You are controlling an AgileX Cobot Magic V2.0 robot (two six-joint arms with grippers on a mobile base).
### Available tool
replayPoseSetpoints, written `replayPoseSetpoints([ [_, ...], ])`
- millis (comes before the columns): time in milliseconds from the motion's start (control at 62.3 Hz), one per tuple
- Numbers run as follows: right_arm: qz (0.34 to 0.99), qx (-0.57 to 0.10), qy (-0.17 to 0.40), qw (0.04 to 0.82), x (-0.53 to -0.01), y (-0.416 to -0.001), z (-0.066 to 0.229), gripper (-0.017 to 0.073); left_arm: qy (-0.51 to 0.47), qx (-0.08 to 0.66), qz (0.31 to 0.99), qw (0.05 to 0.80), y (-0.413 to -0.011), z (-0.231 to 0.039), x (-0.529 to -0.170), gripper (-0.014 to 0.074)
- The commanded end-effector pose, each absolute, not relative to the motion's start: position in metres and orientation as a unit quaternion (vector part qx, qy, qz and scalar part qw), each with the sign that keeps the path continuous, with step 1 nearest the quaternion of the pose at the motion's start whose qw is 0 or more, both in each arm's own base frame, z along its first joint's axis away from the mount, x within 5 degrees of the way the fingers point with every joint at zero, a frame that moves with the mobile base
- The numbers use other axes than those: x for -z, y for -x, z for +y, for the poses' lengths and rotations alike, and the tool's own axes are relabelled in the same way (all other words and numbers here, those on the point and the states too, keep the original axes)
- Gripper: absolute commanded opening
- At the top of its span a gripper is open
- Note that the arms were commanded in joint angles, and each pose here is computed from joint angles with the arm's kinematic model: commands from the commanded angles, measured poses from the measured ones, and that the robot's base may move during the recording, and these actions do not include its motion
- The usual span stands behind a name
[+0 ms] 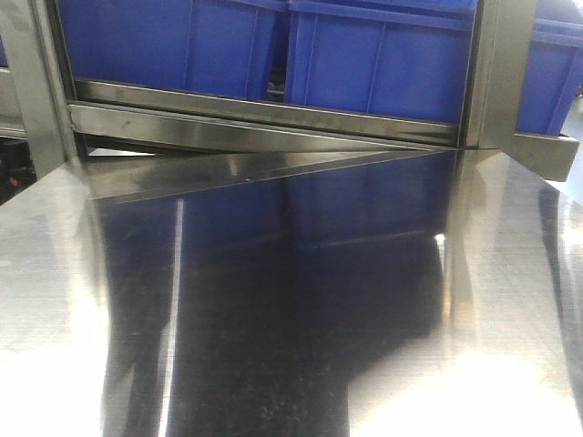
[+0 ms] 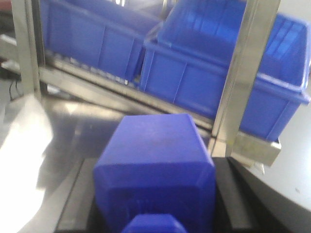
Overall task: Pick and sort blue part to right shelf
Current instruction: 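Hold both blue parts and back the base away from the table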
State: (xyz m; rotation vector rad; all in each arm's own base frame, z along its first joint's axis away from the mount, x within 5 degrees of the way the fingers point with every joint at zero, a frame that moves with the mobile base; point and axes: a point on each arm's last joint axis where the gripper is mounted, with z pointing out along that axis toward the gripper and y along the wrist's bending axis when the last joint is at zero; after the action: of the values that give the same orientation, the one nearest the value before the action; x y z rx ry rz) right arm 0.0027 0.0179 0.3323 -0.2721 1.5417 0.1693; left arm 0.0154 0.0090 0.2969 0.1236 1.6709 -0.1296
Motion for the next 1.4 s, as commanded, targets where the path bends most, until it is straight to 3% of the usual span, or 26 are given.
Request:
replayPoseSetpoints([
  [0,0.637,-0.088,0.093,0.76,-0.3522,0.001,0.0154,0.0194,-0.057,0.067,0.705,0.704,-0.0147,0.0081,-0.3127,0.0312],
  [1381,0.633,-0.09,0.089,0.764,-0.3526,0.0005,0.0152,0.0194,-0.057,0.067,0.705,0.704,-0.0147,0.0081,-0.3127,0.0312],
])
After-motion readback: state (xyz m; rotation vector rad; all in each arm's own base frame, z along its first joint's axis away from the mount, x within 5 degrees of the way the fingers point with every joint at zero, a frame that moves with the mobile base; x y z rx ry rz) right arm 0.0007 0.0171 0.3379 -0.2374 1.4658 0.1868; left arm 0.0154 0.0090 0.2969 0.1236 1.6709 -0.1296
